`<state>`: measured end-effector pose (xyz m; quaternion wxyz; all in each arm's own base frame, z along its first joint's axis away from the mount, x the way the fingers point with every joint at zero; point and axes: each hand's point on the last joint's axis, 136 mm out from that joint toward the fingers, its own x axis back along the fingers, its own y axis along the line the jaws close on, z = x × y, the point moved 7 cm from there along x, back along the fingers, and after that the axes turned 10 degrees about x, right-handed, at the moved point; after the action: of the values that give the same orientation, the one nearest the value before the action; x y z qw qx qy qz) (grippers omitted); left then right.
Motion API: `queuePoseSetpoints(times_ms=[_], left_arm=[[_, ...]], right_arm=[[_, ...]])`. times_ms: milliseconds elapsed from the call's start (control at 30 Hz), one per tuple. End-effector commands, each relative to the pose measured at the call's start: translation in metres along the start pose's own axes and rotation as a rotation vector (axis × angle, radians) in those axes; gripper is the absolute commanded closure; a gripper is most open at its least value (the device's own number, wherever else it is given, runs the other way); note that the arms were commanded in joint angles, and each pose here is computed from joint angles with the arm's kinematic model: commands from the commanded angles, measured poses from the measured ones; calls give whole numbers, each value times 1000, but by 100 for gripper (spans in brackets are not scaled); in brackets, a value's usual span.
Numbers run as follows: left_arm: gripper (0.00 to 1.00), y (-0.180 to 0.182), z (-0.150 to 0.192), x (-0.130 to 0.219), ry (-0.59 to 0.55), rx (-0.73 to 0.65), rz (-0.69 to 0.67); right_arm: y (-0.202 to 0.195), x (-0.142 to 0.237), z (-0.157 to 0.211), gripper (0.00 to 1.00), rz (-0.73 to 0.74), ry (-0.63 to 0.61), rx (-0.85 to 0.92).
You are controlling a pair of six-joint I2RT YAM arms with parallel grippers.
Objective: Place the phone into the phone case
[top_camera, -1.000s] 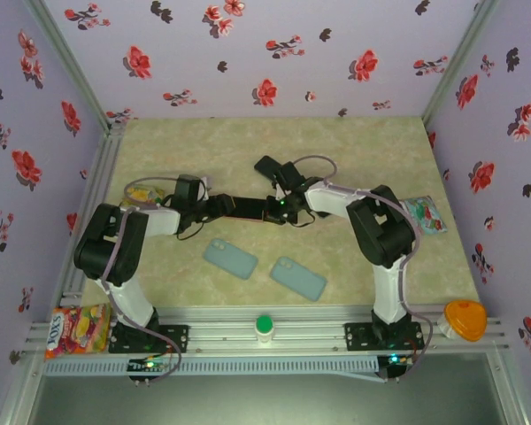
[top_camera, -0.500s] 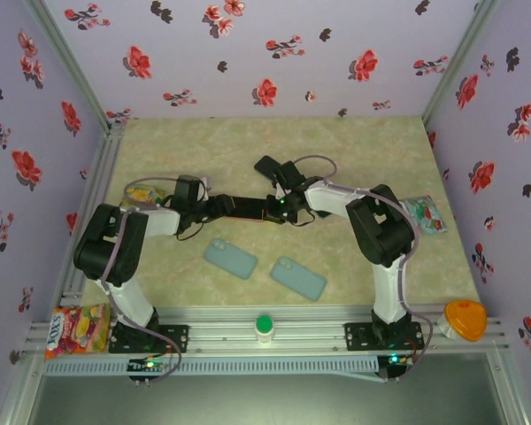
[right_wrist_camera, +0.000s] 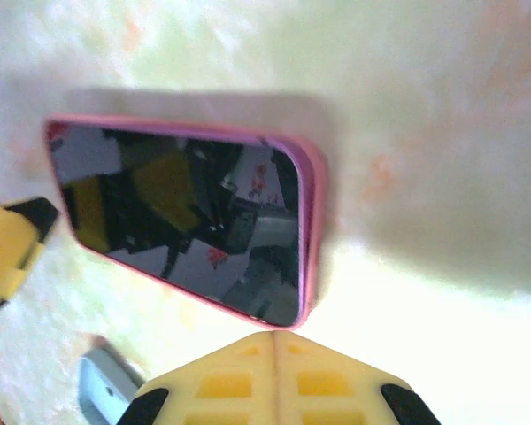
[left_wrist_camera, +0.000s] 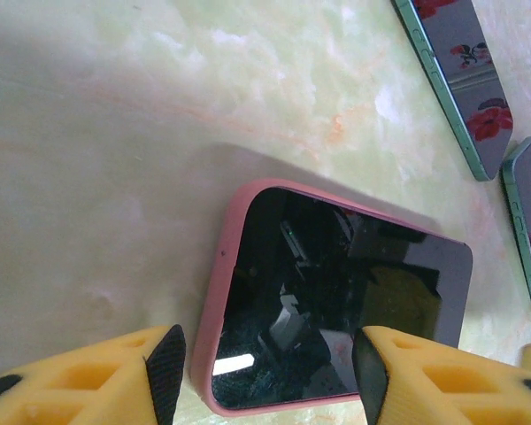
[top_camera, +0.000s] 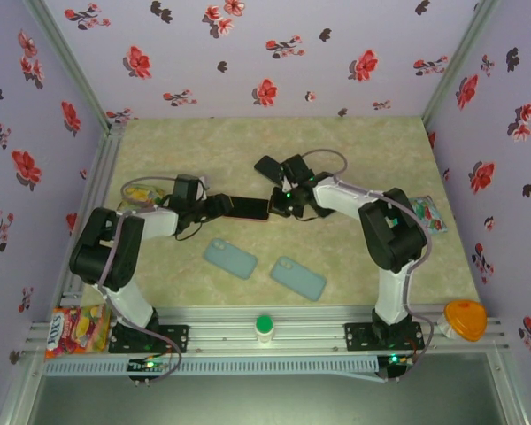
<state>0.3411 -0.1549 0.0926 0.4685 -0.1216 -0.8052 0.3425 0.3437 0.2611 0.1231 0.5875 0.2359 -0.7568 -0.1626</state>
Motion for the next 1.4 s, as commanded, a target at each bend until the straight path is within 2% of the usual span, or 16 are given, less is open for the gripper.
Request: queuePoseSetpoints(times_ms=[0, 333, 633, 1367], left_arm=[[43, -2, -2, 6, -20, -28, -25], [47, -7, -7, 4, -24, -30, -16], [59, -1, -3, 0, -19, -17, -31], [61, 7, 7, -8, 14, -4, -41]], right_arm=[[10, 25, -20, 98, 2, -61, 67], [0, -4, -44, 98, 51, -23, 151], [-6, -24, -52, 98, 75, 12, 163], [-18, -44, -44, 98, 85, 63, 140]])
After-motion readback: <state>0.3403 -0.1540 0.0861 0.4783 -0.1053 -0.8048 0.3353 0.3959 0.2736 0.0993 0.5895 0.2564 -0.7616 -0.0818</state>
